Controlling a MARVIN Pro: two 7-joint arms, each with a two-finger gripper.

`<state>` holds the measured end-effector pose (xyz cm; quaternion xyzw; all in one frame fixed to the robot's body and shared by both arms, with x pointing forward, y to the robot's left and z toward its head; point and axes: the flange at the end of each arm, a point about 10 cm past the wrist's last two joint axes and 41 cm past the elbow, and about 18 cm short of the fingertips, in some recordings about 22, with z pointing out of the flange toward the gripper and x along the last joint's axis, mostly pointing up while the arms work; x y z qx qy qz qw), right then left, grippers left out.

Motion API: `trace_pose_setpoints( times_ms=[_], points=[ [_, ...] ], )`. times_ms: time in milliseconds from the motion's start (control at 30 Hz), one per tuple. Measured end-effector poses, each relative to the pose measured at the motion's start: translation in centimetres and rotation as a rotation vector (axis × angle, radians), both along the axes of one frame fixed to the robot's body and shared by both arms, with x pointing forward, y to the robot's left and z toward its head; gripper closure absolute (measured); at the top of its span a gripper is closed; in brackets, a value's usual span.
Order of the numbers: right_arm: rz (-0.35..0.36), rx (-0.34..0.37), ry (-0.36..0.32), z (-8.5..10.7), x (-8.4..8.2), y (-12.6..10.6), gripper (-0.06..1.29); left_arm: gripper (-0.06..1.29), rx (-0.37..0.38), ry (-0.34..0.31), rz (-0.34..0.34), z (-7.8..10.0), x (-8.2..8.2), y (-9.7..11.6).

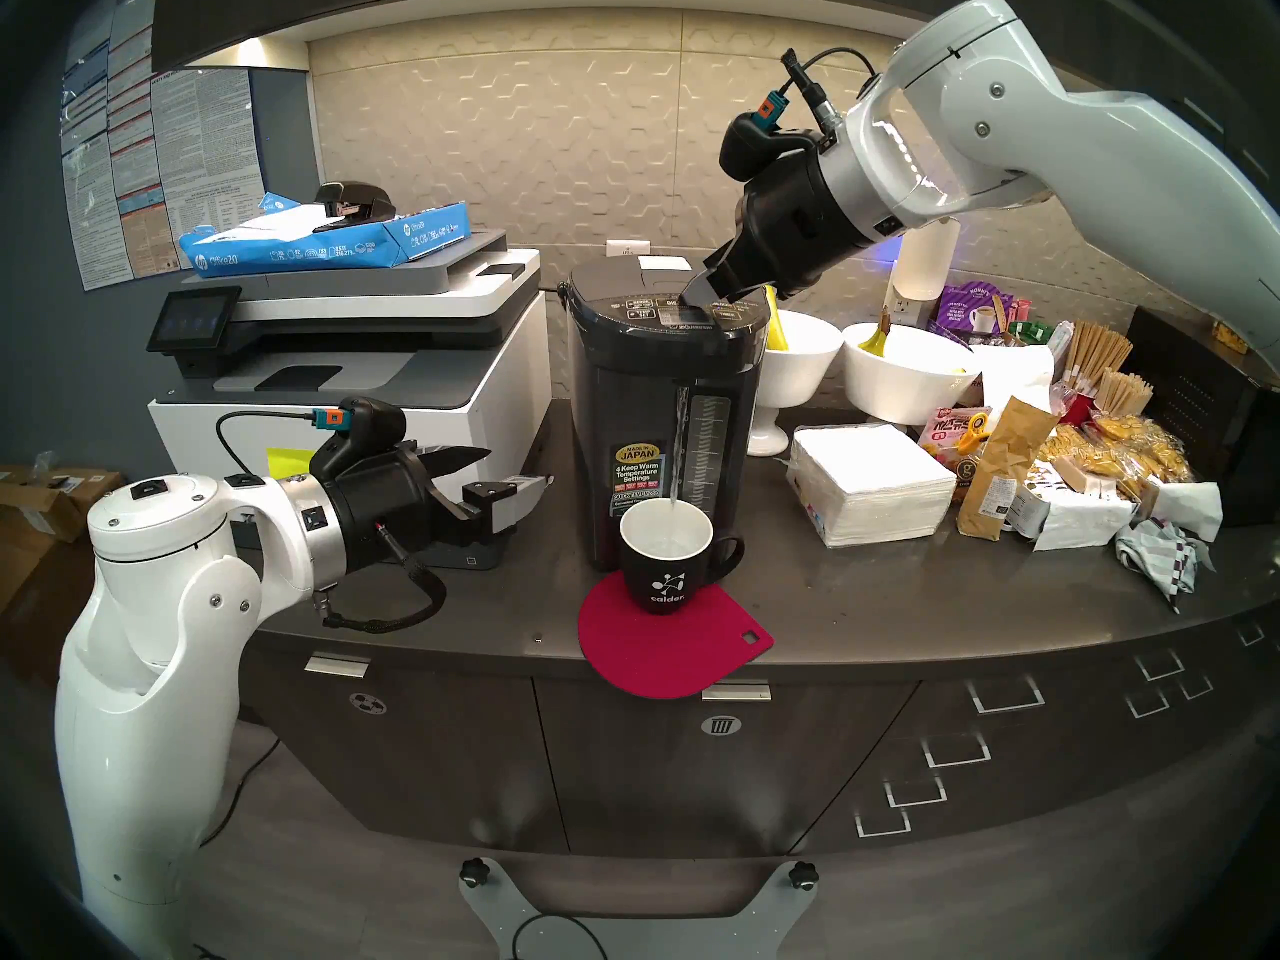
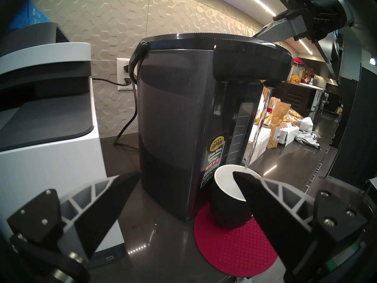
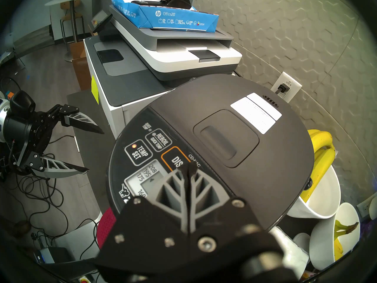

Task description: Press the water dispenser button and fill the cup

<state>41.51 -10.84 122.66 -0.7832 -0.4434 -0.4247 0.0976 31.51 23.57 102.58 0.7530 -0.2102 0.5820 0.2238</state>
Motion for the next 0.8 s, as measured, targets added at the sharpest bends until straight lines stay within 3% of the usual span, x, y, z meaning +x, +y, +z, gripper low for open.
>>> trace_pose_setpoints(
  times_ms=[800],
  points=[
    [0.0, 0.0, 0.0, 0.0, 0.0, 0.01, 1.25, -0.04, 0.0, 0.0, 0.0, 0.0, 0.0, 0.0]
  ],
)
